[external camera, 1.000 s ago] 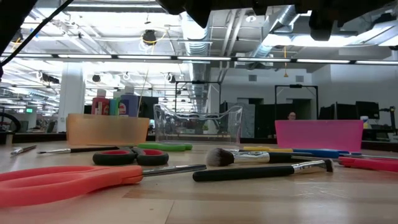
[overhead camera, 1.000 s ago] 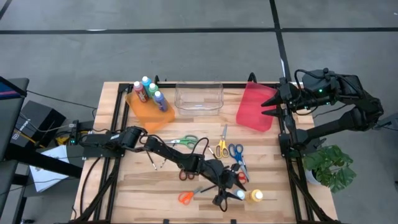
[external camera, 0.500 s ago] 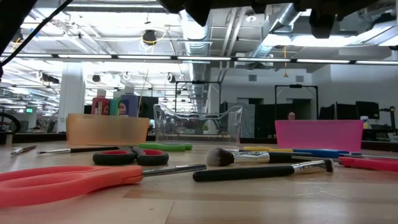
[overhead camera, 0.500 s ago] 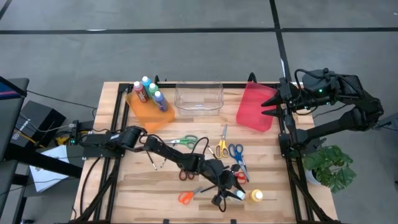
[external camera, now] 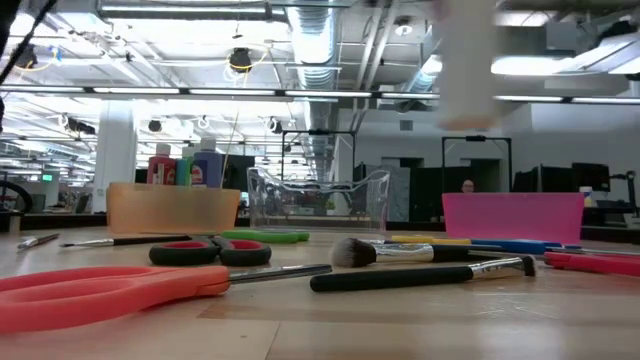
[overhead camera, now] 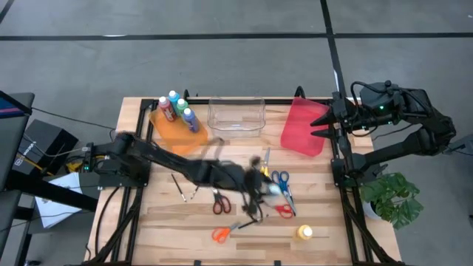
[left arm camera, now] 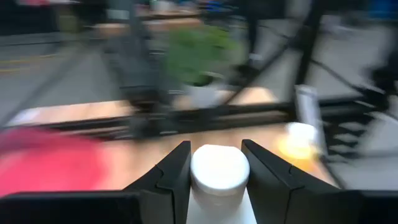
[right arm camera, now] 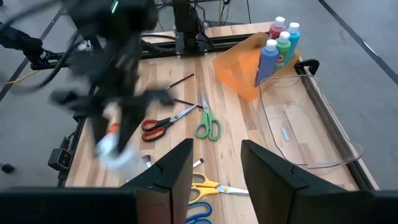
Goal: Pick & Place Paint Supplies
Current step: Put the white paint bottle into the orange bin
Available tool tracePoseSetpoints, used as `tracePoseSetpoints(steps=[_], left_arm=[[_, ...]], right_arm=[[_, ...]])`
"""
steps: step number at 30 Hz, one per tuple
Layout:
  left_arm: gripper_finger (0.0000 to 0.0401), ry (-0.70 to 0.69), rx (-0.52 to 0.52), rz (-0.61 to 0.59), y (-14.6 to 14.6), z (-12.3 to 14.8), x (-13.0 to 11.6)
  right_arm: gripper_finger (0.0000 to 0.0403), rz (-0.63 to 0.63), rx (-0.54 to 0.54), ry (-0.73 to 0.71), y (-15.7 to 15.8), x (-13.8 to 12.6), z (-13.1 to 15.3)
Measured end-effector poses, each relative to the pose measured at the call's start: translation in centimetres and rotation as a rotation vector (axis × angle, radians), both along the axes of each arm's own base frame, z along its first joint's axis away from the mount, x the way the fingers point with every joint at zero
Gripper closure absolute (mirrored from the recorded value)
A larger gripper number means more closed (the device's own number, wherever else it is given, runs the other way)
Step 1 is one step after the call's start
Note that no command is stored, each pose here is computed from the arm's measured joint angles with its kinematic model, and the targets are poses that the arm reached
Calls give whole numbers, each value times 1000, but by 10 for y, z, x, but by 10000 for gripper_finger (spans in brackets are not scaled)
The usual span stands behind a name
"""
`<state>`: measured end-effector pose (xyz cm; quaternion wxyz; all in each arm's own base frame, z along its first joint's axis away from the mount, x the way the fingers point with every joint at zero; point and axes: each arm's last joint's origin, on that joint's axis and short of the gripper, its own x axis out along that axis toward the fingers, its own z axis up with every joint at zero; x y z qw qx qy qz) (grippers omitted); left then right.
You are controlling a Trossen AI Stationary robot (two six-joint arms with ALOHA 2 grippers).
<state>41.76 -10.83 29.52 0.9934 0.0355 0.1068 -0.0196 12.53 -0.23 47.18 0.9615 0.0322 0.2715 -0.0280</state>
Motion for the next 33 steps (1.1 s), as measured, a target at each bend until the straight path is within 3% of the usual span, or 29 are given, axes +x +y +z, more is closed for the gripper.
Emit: tracePoseSetpoints(steps=[6, 10, 13, 17, 24, 33], left_arm=[[286, -64, 7, 474, 45, 17, -79], [286, -115, 7, 812, 69, 8, -137], [286, -144, 36, 982, 81, 1, -173], [286, -188, 41, 1128, 91, -4, -205], [286, -207, 115, 1392, 100, -24, -238], [286, -186, 123, 1521, 132, -65, -251]], right_arm=[[269, 12, -22, 1, 0, 0, 0], [269, 9, -25, 1, 0, 0, 0], [269, -3, -32, 1, -1, 0, 0], [269, -17, -41, -2, -1, 0, 0], [269, -74, -73, -6, -3, 0, 1], [269, -120, -72, -4, -8, 0, 1]])
